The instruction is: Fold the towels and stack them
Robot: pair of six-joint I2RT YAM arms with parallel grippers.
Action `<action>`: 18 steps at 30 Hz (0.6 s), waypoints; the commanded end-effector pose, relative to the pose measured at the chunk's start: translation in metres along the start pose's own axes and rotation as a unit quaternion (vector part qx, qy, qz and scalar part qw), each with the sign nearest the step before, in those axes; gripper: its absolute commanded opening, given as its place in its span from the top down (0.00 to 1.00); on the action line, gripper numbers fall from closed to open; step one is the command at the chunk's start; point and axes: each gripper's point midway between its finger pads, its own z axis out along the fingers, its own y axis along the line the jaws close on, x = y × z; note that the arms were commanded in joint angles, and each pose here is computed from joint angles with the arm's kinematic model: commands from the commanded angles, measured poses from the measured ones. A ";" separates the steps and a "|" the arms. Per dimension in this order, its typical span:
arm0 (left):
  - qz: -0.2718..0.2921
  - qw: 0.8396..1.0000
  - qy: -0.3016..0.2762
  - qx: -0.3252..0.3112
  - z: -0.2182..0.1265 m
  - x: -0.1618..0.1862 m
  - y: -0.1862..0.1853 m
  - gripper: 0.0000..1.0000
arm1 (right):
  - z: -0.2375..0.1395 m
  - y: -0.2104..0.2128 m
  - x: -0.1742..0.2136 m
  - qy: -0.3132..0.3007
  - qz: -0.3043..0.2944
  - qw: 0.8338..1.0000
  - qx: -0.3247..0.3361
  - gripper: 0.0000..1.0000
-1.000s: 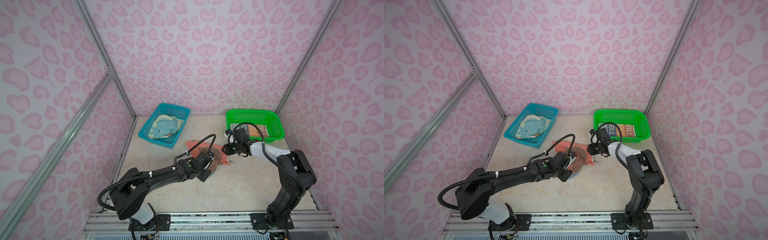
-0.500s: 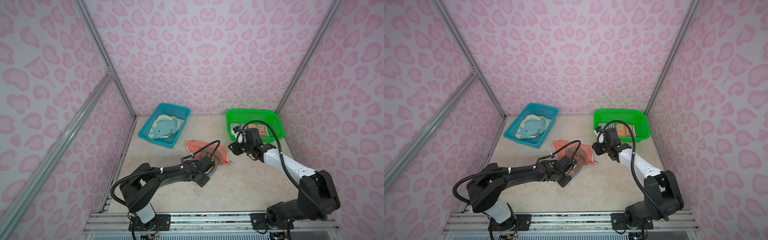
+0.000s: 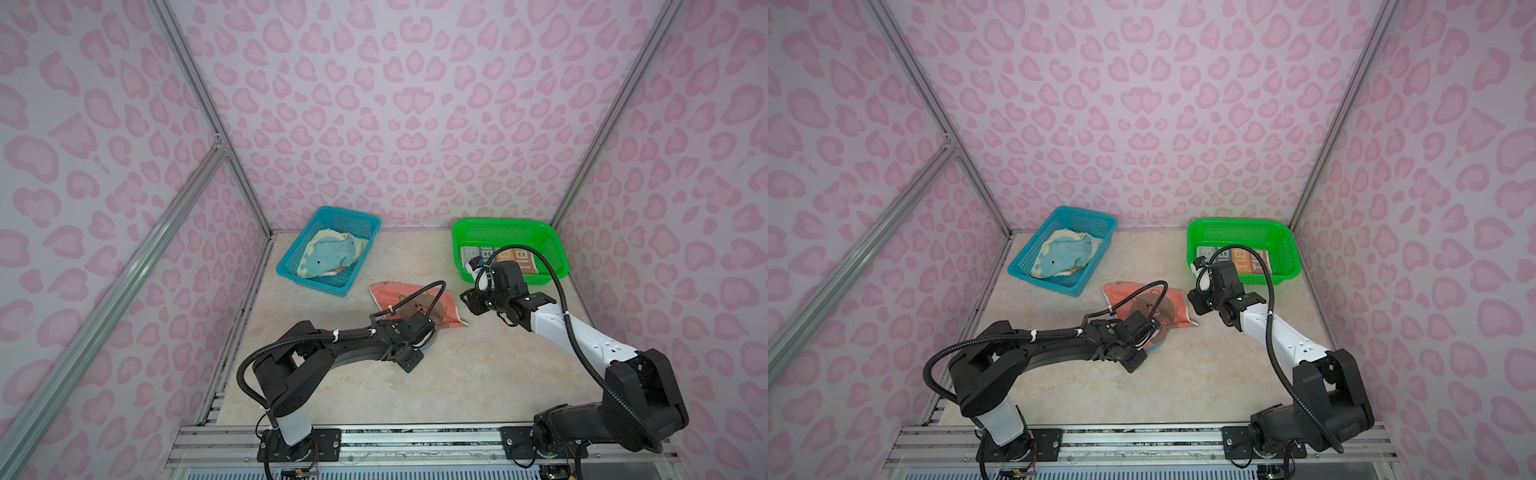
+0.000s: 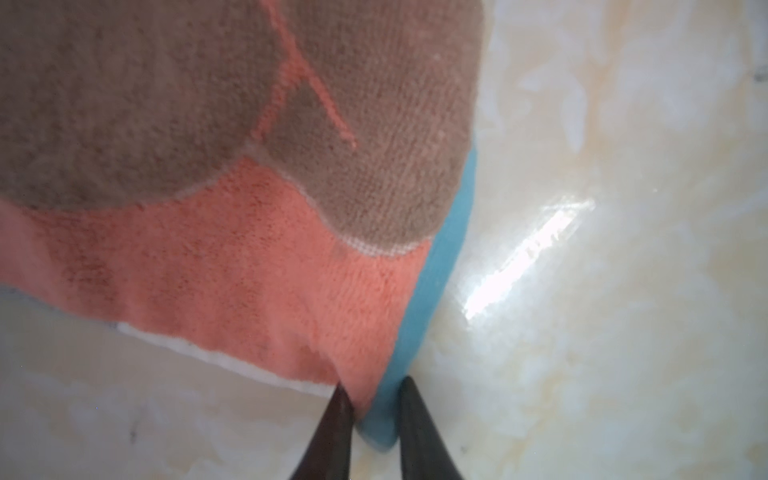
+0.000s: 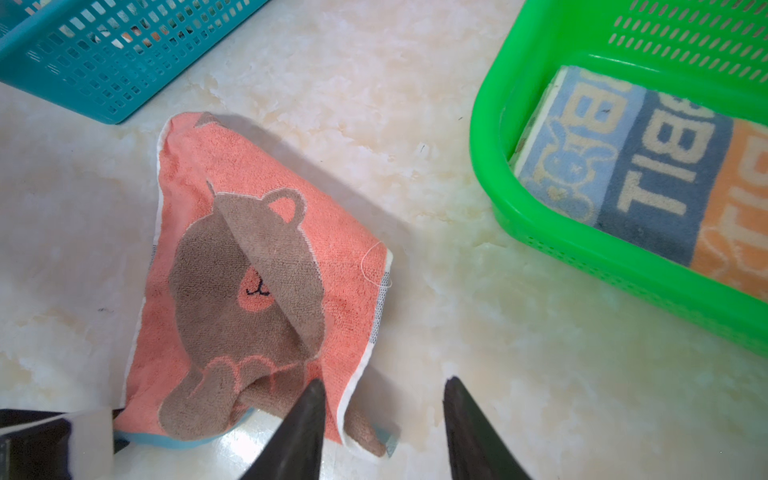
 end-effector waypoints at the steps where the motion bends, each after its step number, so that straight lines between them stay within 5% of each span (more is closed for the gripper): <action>1: 0.005 0.999 0.048 -0.009 0.009 0.023 0.004 0.97 | -0.001 0.000 0.001 -0.004 -0.007 1.000 0.000 0.53; 10: 0.000 1.000 0.022 -0.014 -0.005 0.010 0.006 0.97 | -0.006 0.004 0.003 -0.021 -0.028 0.999 -0.009 0.52; 18: -0.038 0.995 -0.065 -0.067 -0.077 -0.045 0.031 0.97 | -0.014 0.016 0.001 -0.079 -0.097 0.992 -0.019 0.52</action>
